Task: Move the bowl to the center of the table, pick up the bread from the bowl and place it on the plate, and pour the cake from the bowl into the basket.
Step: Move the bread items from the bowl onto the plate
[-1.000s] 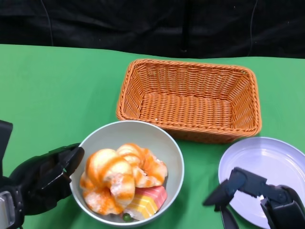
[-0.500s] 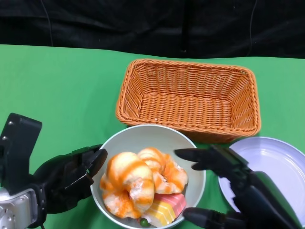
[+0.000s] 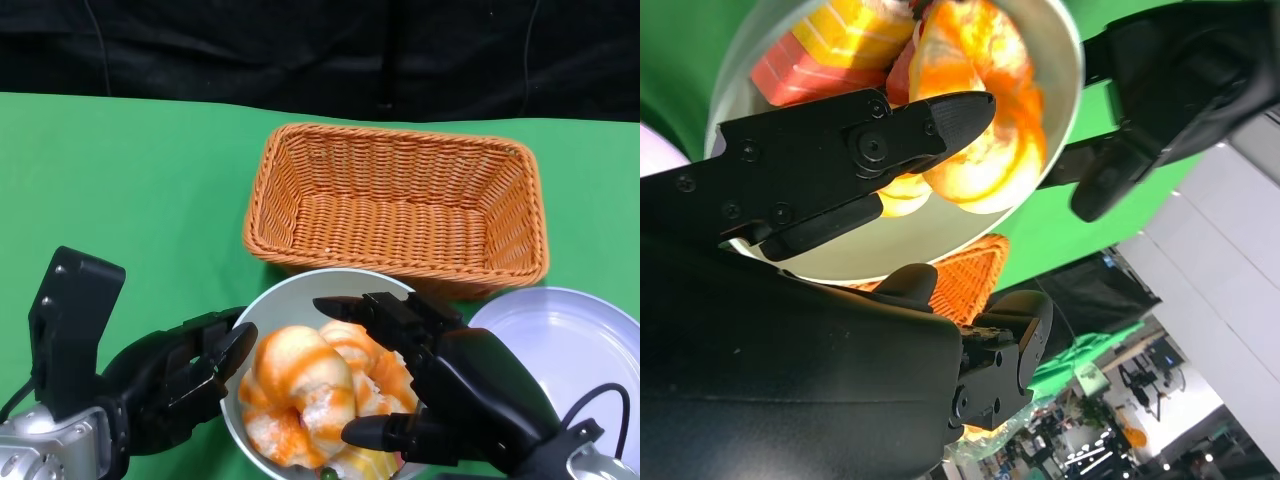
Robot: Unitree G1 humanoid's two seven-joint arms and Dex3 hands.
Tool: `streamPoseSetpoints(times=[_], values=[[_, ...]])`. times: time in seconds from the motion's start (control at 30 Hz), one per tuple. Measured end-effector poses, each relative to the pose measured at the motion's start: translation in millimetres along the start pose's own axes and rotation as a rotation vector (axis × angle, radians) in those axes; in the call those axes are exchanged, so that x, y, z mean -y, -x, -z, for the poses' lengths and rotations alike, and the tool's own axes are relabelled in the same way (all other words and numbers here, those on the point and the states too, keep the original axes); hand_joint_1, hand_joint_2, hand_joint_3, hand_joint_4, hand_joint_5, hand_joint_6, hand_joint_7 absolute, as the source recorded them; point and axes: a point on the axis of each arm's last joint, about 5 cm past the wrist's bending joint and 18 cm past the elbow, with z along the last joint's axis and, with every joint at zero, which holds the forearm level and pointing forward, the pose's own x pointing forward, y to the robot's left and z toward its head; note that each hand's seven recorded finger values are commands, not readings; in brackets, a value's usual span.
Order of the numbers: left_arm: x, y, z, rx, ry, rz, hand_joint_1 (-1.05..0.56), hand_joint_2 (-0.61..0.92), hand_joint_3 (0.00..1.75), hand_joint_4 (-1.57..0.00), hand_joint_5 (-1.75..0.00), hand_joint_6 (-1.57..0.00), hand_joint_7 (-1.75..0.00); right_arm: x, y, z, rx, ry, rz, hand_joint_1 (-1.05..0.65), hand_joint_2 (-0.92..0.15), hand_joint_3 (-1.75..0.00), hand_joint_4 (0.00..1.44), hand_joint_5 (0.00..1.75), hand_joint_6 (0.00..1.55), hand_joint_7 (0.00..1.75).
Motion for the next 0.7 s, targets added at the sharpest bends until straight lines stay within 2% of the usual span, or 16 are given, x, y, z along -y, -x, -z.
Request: streamPoseSetpoints(times=[0.3, 0.4, 0.43, 0.47, 0.5, 0.57, 0.67, 0.7], values=[[4.9, -2.0, 1.6, -0.004, -0.022, -0.002, -0.69, 0.92, 0.59, 0.00, 0.00, -0.07, -0.02, -16.1, -19.3, 13.9, -0.015, 0.049, -0.049, -0.56, -0.92, -0.09, 0.00, 0.72, 0.12, 0.31], [5.2, -2.0, 2.3, 0.002, -0.036, -0.025, -0.63, 0.92, 0.66, -0.17, -0.10, -0.13, -0.04, -23.1, -23.8, 15.2, -0.018, 0.054, -0.067, -0.56, -0.92, -0.11, 0.00, 0.72, 0.13, 0.29], [5.2, -1.9, 3.2, 0.007, -0.031, -0.027, -0.65, 0.92, 0.62, -0.30, -0.19, -0.18, -0.07, -25.7, -25.2, 15.2, -0.019, 0.055, -0.070, -0.57, -0.92, -0.12, 0.00, 0.72, 0.14, 0.28], [4.7, -1.5, 4.1, 0.012, -0.022, -0.035, -0.66, 0.92, 0.59, -0.32, -0.39, -0.24, -0.07, -28.9, -26.9, 14.8, -0.023, 0.053, -0.073, -0.59, -0.92, -0.16, 0.00, 0.72, 0.14, 0.27], [4.2, -1.3, 4.8, 0.015, -0.012, -0.046, -0.67, 0.92, 0.58, -0.29, -0.51, -0.26, -0.06, -32.0, -28.4, 14.2, -0.025, 0.049, -0.075, -0.59, -0.92, -0.17, 0.00, 0.72, 0.14, 0.27], [3.2, -0.8, 5.8, 0.018, 0.000, -0.057, -0.66, 0.92, 0.59, -0.25, -0.61, -0.27, -0.06, -35.4, -29.6, 13.6, -0.028, 0.045, -0.079, -0.59, -0.92, -0.19, 0.00, 0.72, 0.15, 0.26], [2.8, -0.3, 5.9, 0.010, -0.019, -0.121, -0.58, 0.92, 0.69, -0.06, -0.55, -0.23, -0.02, -40.2, -31.5, 14.0, -0.034, 0.056, -0.083, -0.56, -0.92, -0.20, 0.03, 0.74, 0.18, 0.26], [2.6, 0.1, 5.4, 0.009, -0.029, -0.144, -0.58, 0.92, 0.70, -0.04, -0.54, -0.23, -0.02, -42.2, -31.6, 13.8, -0.038, 0.056, -0.087, -0.56, -0.92, -0.20, 0.04, 0.74, 0.19, 0.26]])
